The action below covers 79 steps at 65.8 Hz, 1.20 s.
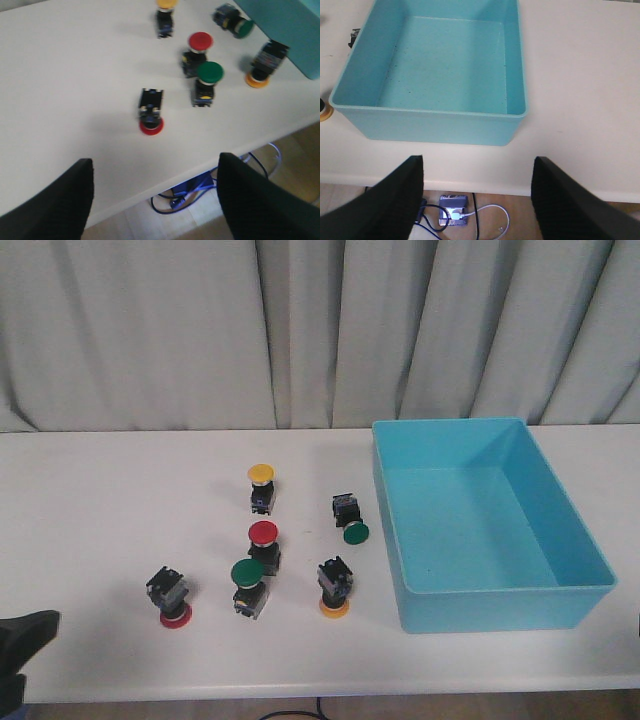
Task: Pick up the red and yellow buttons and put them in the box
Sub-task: 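Reach the left gripper to the red-capped button in the middle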
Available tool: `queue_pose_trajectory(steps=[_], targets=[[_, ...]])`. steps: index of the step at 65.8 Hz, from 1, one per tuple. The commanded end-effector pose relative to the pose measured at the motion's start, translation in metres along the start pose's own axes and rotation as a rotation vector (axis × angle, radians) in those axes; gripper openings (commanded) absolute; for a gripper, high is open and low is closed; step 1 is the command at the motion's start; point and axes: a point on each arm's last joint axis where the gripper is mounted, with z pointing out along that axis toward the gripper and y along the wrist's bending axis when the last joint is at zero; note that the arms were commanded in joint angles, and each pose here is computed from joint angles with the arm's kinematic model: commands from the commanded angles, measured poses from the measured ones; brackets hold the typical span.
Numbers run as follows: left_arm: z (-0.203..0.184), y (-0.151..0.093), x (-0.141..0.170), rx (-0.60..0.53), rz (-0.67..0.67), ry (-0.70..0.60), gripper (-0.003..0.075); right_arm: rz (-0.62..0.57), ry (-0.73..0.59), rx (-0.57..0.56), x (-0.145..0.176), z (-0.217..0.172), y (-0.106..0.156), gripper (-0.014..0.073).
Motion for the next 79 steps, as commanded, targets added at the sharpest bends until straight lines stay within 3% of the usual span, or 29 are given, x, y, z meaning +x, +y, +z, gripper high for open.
queue_pose_trajectory(steps=[1,19,37,60,79], targets=[[0.009,-0.008,-0.032,0.069,0.059,-0.06,0.0507,-0.007,-0.077,0.01,-0.013,-0.003,-0.001,0.0467],[0.065,-0.017,-0.084,0.132,0.103,0.046,0.0507,-0.007,-0.077,0.01,-0.013,-0.003,-0.001,0.0467],[0.148,-0.042,-0.118,0.2,0.172,0.175,0.0507,-0.007,-0.077,0.01,-0.013,-0.003,-0.001,0.0467],[0.243,-0.049,-0.138,0.18,0.07,0.376,0.0507,-0.007,-0.077,0.01,-0.013,-0.003,-0.001,0.0467],[0.292,-0.054,-0.139,0.182,0.055,0.405,0.0507,-0.007,-0.077,0.01,-0.013,-0.003,-0.001,0.0467]])
